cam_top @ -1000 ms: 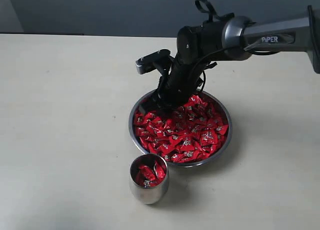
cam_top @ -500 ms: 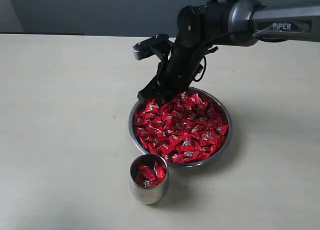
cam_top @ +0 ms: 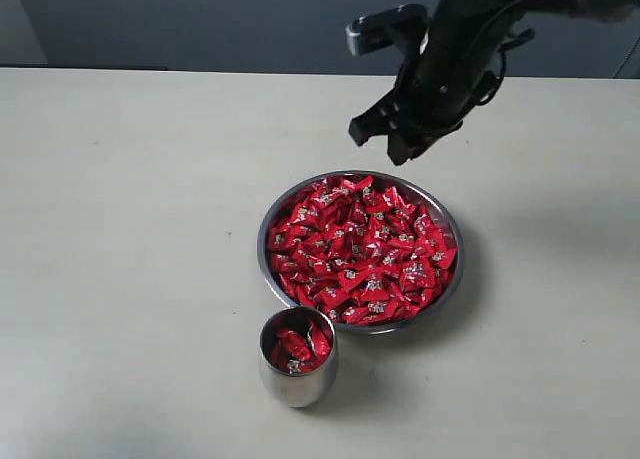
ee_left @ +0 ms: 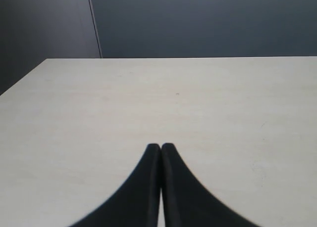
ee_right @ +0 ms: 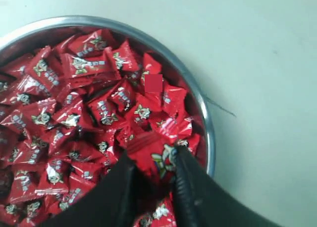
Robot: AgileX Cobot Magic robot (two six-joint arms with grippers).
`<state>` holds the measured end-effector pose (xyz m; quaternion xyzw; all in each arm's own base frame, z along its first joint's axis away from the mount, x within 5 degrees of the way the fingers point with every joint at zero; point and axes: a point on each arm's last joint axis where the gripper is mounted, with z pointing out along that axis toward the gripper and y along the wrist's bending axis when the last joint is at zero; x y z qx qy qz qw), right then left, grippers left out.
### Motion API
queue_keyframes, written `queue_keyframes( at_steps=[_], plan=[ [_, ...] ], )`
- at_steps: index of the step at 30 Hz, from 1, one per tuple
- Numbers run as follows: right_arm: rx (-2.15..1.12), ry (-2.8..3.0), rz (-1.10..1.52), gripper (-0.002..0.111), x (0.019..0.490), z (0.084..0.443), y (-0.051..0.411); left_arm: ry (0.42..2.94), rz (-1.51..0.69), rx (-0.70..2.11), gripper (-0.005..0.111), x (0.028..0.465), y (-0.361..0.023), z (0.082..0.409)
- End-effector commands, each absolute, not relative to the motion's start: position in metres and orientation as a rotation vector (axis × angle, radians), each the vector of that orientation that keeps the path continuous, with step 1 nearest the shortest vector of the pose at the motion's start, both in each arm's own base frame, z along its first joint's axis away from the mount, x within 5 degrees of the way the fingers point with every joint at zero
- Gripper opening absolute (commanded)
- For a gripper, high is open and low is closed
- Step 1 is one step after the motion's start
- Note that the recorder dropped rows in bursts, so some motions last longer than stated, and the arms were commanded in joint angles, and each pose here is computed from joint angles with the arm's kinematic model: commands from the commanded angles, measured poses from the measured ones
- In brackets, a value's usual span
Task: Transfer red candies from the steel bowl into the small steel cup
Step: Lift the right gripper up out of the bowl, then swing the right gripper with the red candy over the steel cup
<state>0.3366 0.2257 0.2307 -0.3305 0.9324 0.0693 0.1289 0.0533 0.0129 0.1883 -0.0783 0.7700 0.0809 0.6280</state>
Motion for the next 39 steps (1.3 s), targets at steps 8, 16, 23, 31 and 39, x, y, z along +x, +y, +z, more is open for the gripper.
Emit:
queue_keyframes(
  at_steps=[8, 16, 23, 31, 39],
  plan=[
    [-1.034, 2.64, 0.575, 0.005, 0.291, 0.262, 0.229, 1.762, 0.186, -0.181, 0.0, 0.053, 0.013, 0.187],
    [-1.34, 2.6, 0.567, 0.005, 0.233, 0.241, 0.267, 1.762, 0.186, -0.181, 0.0, 0.053, 0.013, 0.187],
    [-1.479, 2.55, 0.569, 0.005, 0.2, 0.246, 0.288, 1.762, 0.186, -0.181, 0.0, 0.053, 0.013, 0.187],
    [-1.49, 2.578, 0.594, 0.005, 0.192, 0.244, 0.293, 1.762, 0.186, -0.181, 0.0, 0.053, 0.013, 0.187],
    [-1.566, 2.589, 0.563, 0.005, 0.175, 0.231, 0.295, 1.762, 0.186, -0.181, 0.0, 0.053, 0.013, 0.187]
  ],
)
